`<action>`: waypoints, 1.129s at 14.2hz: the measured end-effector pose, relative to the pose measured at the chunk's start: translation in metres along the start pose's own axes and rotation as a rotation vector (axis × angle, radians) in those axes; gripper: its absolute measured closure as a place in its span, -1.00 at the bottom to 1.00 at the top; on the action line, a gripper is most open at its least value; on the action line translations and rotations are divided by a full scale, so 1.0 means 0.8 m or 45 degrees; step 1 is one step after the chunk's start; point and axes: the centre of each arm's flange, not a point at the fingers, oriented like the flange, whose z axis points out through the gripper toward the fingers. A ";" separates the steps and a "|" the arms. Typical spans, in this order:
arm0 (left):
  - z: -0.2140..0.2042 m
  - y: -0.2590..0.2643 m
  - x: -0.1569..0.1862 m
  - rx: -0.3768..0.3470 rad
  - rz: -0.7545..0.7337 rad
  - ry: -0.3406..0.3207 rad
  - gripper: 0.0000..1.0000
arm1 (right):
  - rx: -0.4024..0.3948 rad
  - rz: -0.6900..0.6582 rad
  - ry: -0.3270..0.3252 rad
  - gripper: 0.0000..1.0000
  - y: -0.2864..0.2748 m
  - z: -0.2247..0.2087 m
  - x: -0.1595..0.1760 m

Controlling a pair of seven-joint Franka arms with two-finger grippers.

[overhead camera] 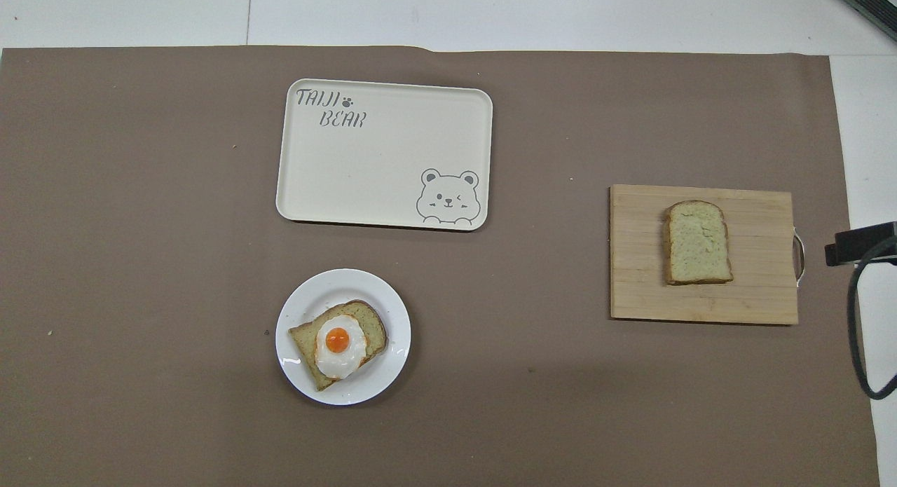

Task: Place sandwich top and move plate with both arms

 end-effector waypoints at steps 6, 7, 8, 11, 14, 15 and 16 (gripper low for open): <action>0.000 0.000 0.000 0.000 0.001 0.000 -1.00 | 0.000 0.000 0.001 -1.00 0.000 -0.001 -0.001; 0.000 0.000 0.000 0.000 0.001 0.000 -1.00 | 0.000 0.000 0.001 -1.00 0.000 -0.001 -0.001; 0.000 0.001 0.000 0.000 0.001 0.000 -1.00 | 0.000 0.000 0.001 -1.00 0.000 -0.001 -0.001; 0.000 0.001 0.000 0.000 0.001 0.000 -1.00 | 0.000 0.000 0.001 -1.00 0.000 0.000 -0.001; 0.000 0.001 0.000 0.000 0.001 0.000 -1.00 | 0.001 0.008 -0.004 -1.00 0.004 0.002 -0.001; 0.000 0.001 0.000 0.000 0.001 0.000 -1.00 | 0.002 0.016 -0.007 -1.00 0.008 0.004 -0.001; 0.000 0.001 0.000 0.000 0.001 0.000 -1.00 | 0.003 0.022 0.002 -1.00 0.012 0.008 0.001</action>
